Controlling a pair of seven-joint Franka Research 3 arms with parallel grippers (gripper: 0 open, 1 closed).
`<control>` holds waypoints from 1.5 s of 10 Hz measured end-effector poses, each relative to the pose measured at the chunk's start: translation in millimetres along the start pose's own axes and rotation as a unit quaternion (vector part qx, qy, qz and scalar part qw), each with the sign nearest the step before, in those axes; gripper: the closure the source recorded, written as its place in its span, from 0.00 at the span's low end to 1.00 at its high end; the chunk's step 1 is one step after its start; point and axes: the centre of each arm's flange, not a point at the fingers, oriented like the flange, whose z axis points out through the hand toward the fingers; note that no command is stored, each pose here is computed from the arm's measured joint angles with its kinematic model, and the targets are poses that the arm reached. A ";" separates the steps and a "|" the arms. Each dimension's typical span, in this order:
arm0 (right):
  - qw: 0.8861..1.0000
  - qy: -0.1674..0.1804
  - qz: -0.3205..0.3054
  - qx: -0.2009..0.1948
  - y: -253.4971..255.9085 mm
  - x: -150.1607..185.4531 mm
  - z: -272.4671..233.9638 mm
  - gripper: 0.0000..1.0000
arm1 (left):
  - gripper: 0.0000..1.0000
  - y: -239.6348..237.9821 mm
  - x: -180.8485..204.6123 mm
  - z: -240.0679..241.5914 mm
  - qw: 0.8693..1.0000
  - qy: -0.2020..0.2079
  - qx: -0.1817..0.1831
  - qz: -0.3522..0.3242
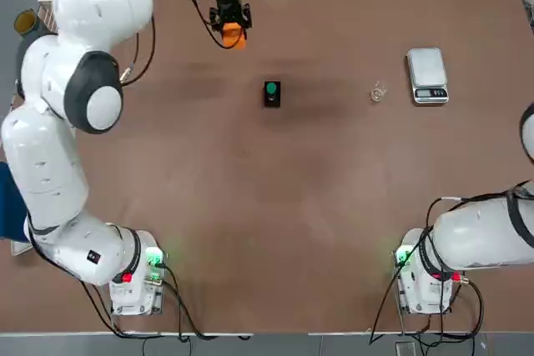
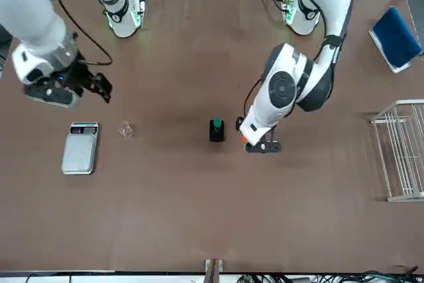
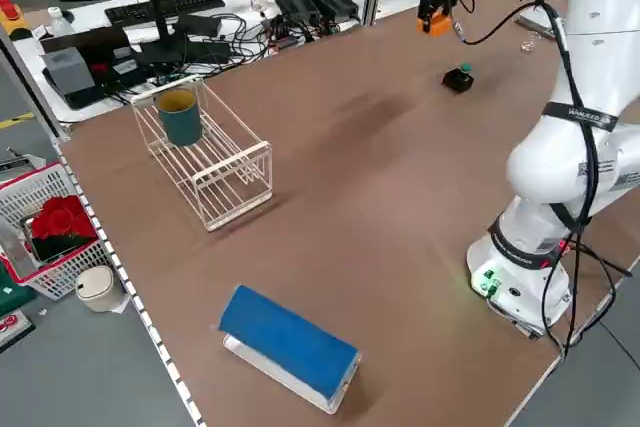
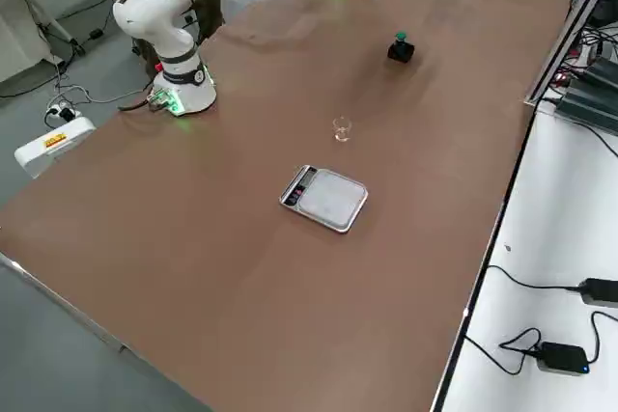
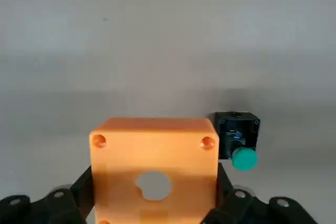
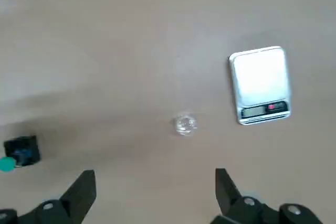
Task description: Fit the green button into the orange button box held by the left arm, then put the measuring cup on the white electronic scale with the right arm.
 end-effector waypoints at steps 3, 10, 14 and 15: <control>1.000 -0.016 -0.024 0.009 107.7 3.9 -13.7 0.00 | 0.13 37.8 -14.5 31.4 1.000 -0.003 0.022 0.000; 0.998 0.002 -0.058 0.015 160.1 5.0 -31.7 0.00 | 0.13 117.9 -47.2 87.6 0.999 0.031 0.028 -0.011; 0.996 -0.019 -0.081 0.013 129.1 4.4 8.6 0.00 | 0.13 131.9 -60.1 106.3 0.998 0.034 0.046 -0.001; 0.997 -0.021 -0.078 0.013 122.8 5.8 39.2 0.00 | 0.13 130.6 -58.1 108.7 0.998 0.042 0.052 0.002</control>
